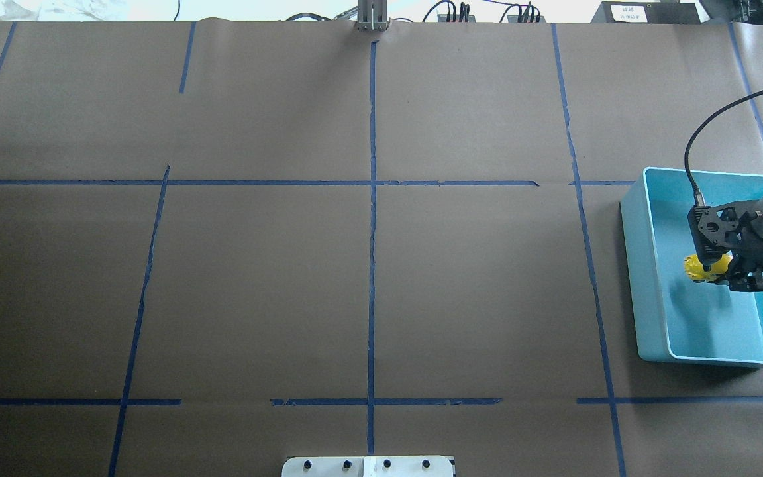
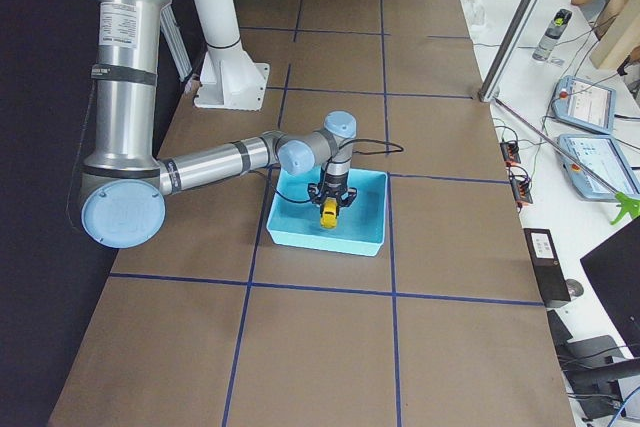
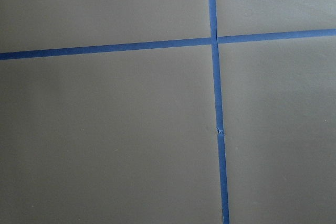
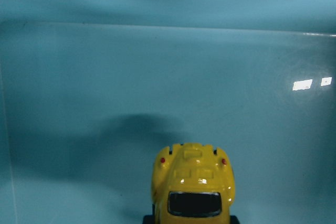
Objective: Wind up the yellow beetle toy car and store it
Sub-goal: 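Lower the car into the bin, open the right gripper and withdraw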
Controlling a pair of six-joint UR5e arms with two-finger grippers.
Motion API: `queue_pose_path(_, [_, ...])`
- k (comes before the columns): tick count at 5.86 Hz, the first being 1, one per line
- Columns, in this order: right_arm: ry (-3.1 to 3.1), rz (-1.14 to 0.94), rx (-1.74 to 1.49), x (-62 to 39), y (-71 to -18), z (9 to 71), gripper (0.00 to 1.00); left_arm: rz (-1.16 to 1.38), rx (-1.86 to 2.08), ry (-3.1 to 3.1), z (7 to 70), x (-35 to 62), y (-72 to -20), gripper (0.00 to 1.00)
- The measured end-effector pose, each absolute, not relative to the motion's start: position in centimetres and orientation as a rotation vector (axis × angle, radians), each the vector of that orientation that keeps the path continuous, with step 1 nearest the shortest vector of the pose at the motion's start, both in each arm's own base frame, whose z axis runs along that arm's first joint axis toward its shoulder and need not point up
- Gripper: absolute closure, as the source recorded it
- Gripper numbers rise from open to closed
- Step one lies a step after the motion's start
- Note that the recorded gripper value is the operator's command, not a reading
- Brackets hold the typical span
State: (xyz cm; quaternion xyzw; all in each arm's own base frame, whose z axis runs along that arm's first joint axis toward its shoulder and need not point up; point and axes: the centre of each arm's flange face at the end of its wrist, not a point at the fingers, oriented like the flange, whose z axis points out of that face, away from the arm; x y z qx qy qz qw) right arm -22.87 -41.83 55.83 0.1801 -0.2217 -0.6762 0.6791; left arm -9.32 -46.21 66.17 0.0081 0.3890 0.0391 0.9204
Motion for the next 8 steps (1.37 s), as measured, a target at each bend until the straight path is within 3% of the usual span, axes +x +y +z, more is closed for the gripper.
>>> queue_pose_path(2, [-0.503,-1.542,0.391,-24.2,-41.6,56.4,0.11,0.081,0.019,0.798,66.0,-9.3,-46.4,0.00])
queue_pose_path(3, [-0.505,-1.544,0.389,-24.4,-41.6,56.4,0.01,0.082,0.021,0.798,65.9,-9.3,-46.5,0.00])
queue_pose_path(6, [-0.563,-1.491,0.417,-24.3,-41.4,54.4,0.00,0.086,0.026,0.797,65.7,-9.3,-46.7,0.00])
queue_pose_path(8, [-0.604,-1.347,0.443,-20.4,-43.1,52.9,0.00,0.086,0.025,0.796,65.7,-9.3,-46.6,0.00])
